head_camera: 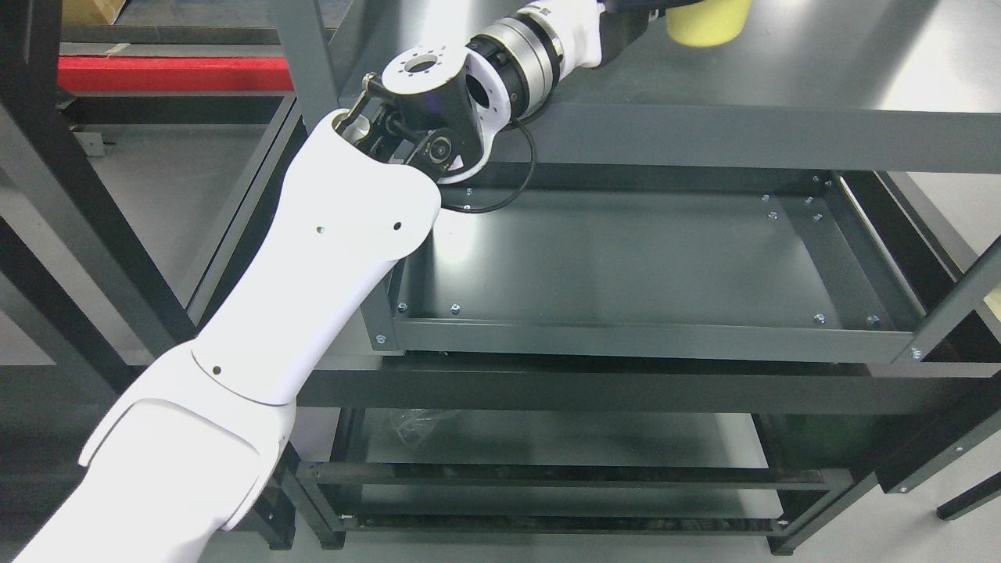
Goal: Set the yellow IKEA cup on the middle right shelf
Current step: 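Release the yellow cup on the shelf and withdraw the left hand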
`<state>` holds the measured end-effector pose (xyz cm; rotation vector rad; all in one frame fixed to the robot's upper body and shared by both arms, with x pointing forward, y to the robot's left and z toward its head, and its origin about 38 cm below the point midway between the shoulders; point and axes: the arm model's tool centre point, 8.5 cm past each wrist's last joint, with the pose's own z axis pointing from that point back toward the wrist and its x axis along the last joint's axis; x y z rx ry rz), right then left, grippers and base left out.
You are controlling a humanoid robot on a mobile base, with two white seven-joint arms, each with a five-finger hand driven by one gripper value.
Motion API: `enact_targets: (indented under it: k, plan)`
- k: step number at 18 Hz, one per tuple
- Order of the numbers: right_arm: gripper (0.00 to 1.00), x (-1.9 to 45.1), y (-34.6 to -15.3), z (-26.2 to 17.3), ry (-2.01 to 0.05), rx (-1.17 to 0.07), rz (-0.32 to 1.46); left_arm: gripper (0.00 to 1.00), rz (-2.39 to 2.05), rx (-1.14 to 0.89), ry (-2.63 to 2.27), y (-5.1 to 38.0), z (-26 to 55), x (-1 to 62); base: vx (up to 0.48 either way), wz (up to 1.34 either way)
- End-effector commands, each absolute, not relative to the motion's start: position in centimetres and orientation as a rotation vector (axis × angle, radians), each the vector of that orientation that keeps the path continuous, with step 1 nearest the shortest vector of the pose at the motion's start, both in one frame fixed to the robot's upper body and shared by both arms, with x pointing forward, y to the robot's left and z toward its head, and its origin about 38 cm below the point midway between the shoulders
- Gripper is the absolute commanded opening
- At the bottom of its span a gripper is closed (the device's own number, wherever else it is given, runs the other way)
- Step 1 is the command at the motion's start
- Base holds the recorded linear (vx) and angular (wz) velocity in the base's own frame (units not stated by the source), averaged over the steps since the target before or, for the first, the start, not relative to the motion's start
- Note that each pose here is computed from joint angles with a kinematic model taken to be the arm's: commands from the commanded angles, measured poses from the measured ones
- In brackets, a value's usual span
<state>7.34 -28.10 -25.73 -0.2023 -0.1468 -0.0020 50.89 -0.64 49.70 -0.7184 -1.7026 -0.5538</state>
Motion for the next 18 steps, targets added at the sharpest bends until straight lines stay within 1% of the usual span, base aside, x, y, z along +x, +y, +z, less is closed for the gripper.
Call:
enact_targets:
  k: [1, 2, 5, 7, 12, 16, 18]
  plan:
    - [0.99, 6.4, -29.1, -25.7, -0.132, -0.216, -0.008, 0.81, -0.594, -0.559, -1.639, -0.5, 46.2, 53.2, 0.0, 0.0]
    - [0.99, 6.4, -29.1, -25.7, -0.132, -0.216, -0.008, 0.89, -0.603, -0.56, -1.642, -0.7, 46.3, 53.0, 0.0, 0.0]
    - [0.99, 6.4, -29.1, -25.7, -0.132, -0.216, -0.008, 0.98, -0.615, -0.554, -1.657, -0.8, 46.6, 52.7, 0.0, 0.0]
    - [0.99, 6.5, -29.1, -25.7, -0.134, -0.216, -0.008, 0.99, -0.623, -0.55, -1.671, -0.9, 46.9, 52.5, 0.0, 0.0]
    - [0.99, 6.4, -29.1, -25.7, -0.132, -0.216, -0.008, 0.99, -0.652, -0.619, -1.765, -1.4, 49.8, 50.0, 0.0, 0.0]
    - [0.99, 6.4, -29.1, -25.7, -0.132, -0.216, -0.008, 0.99, -0.639, -0.546, -1.902, -0.1, 52.3, 49.7, 0.0, 0.0]
    - [0.99, 6.4, -29.1, -25.7, -0.132, -0.216, -0.008, 0.99, -0.634, -0.468, -2.009, 0.7, 53.4, 49.7, 0.0, 0.0]
